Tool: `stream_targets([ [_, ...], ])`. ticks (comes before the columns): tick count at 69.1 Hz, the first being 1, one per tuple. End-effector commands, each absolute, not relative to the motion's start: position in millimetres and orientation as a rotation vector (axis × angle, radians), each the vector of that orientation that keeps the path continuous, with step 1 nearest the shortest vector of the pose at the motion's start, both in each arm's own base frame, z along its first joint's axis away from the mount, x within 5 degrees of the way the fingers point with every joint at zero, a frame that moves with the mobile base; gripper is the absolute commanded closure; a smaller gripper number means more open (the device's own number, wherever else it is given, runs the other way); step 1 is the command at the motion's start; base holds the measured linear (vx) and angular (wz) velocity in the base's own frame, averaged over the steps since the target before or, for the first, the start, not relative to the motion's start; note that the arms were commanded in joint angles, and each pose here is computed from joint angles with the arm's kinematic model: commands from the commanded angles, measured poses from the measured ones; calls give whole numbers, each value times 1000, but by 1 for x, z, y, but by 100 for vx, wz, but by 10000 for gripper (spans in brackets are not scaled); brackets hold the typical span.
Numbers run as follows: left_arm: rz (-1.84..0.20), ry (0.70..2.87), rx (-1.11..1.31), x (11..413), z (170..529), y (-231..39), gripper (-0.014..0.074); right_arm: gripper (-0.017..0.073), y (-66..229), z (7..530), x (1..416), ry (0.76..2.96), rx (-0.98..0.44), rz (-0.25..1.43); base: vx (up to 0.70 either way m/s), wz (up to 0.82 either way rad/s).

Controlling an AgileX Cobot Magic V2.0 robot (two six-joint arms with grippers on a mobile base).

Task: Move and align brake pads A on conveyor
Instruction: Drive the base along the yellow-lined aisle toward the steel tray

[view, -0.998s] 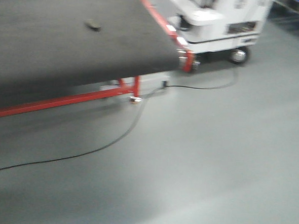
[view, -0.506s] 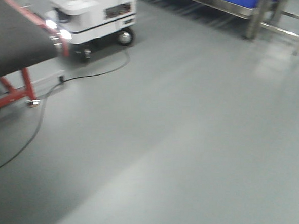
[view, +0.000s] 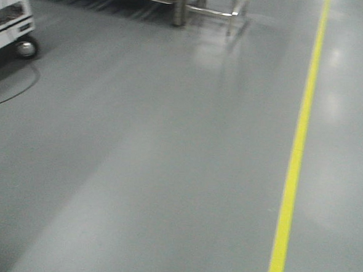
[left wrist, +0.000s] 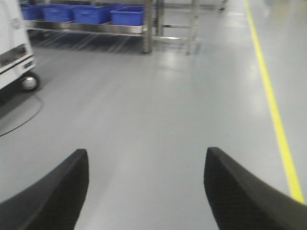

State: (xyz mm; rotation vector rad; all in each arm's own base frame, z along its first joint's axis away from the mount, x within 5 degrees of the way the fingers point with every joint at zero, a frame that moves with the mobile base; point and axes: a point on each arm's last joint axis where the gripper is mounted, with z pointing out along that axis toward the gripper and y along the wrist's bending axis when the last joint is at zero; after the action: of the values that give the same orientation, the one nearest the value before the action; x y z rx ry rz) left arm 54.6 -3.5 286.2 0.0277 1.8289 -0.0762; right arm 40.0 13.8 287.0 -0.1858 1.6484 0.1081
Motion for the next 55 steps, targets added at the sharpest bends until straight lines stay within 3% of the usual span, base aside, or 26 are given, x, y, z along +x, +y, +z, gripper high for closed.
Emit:
stream_targets([
  [1,-90,1748,27,56,299,-4,113,63,12,301,40,1568,-167,88,-7,-69],
  [35,-90,1748,27,56,299,-4,113,63,12,301,40,1568,-167,88,6,-69],
  [55,-90,1748,27,56,299,-4,113,63,12,301,40,1568,-167,88,20,-42],
])
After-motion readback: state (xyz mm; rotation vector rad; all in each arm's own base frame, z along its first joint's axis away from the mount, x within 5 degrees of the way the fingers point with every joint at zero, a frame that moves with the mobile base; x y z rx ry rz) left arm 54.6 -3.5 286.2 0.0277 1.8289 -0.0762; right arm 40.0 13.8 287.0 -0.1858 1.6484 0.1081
